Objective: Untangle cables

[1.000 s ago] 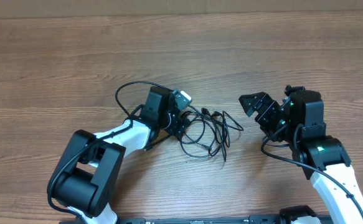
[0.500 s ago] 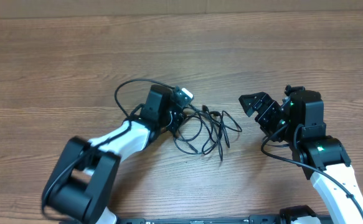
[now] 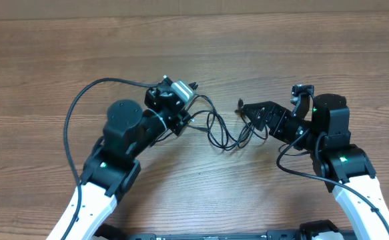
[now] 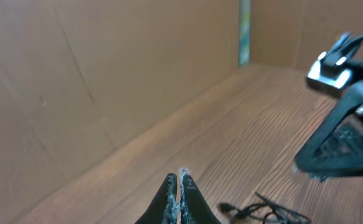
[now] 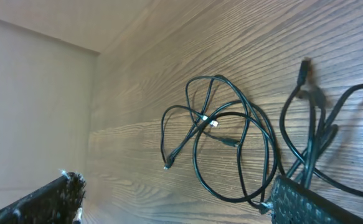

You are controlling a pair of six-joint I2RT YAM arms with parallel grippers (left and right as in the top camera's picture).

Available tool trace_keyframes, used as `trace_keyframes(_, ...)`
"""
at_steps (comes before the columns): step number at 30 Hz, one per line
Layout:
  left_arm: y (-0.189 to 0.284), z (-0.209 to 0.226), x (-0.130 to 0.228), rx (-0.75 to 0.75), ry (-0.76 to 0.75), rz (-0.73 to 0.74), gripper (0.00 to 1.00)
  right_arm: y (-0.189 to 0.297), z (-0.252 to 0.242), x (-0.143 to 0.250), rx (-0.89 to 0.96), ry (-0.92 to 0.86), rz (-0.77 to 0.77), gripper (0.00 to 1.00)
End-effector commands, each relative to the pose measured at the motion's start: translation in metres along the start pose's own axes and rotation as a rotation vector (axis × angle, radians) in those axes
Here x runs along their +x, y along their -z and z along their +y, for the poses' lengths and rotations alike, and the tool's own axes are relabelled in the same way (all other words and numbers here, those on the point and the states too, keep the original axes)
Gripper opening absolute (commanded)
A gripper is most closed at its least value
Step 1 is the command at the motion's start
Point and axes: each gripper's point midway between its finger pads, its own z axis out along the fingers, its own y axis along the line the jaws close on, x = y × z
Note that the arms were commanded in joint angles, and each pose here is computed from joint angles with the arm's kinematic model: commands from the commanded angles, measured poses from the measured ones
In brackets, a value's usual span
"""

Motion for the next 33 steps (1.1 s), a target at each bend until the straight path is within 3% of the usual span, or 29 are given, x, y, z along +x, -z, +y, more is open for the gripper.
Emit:
trace_keyframes(1, 0.004, -0.005, -0.005, 0.019, 0.021, -0.004, 0.08, -0.001, 0.003, 0.004, -0.019, 0.031, 0.016, 0.95)
trace_keyframes(2, 0.002, -0.005, 0.004, 0.018, 0.032, 0.029, 0.17, -0.001, 0.003, 0.004, -0.019, 0.031, 0.016, 0.96)
trace_keyframes(4, 0.0, -0.001, 0.023, -0.003, 0.052, 0.102, 0.21, -0.001, 0.003, 0.004, -0.019, 0.031, 0.016, 0.98)
trace_keyframes(5, 0.0, 0.002, 0.033, -0.025, 0.06, 0.14, 0.31, -0.001, 0.003, 0.004, -0.019, 0.031, 0.016, 0.98)
trace_keyframes(6, 0.002, 0.014, 0.054, -0.108, 0.098, 0.226, 0.47, -0.001, 0.003, 0.004, -0.019, 0.031, 0.016, 0.98)
trace_keyframes(10, 0.032, 0.056, 0.113, -0.447, 0.347, 0.437, 0.71, -0.001, 0.003, 0.004, -0.019, 0.03, 0.017, 0.99)
trace_keyframes(12, 0.047, 0.064, 0.133, -0.507, 0.459, 0.5, 0.85, -0.001, 0.001, 0.006, -0.012, 0.02, 0.025, 0.99)
trace_keyframes(16, 0.067, 0.081, 0.154, -0.522, 0.563, 0.558, 0.92, -0.003, -0.002, 0.008, -0.002, 0.01, 0.036, 0.99)
trace_keyframes(19, 0.073, 0.082, 0.158, -0.435, 0.541, 0.578, 0.99, -0.008, -0.003, 0.008, 0.004, 0.006, 0.054, 0.98)
trace_keyframes(21, 0.086, 0.094, 0.167, -0.464, 0.53, 0.609, 1.0, -0.02, 0.007, 0.012, 0.004, 0.028, 0.094, 0.98)
trace_keyframes(28, 0.091, 0.096, 0.172, -0.479, 0.53, 0.631, 1.0, -0.054, 0.01, 0.023, 0.354, 0.147, 0.219, 0.99)
trace_keyframes(33, 0.092, 0.095, 0.173, -0.477, 0.533, 0.637, 1.0, -0.088, -0.021, 0.034, 0.503, 0.351, 0.302, 0.98)
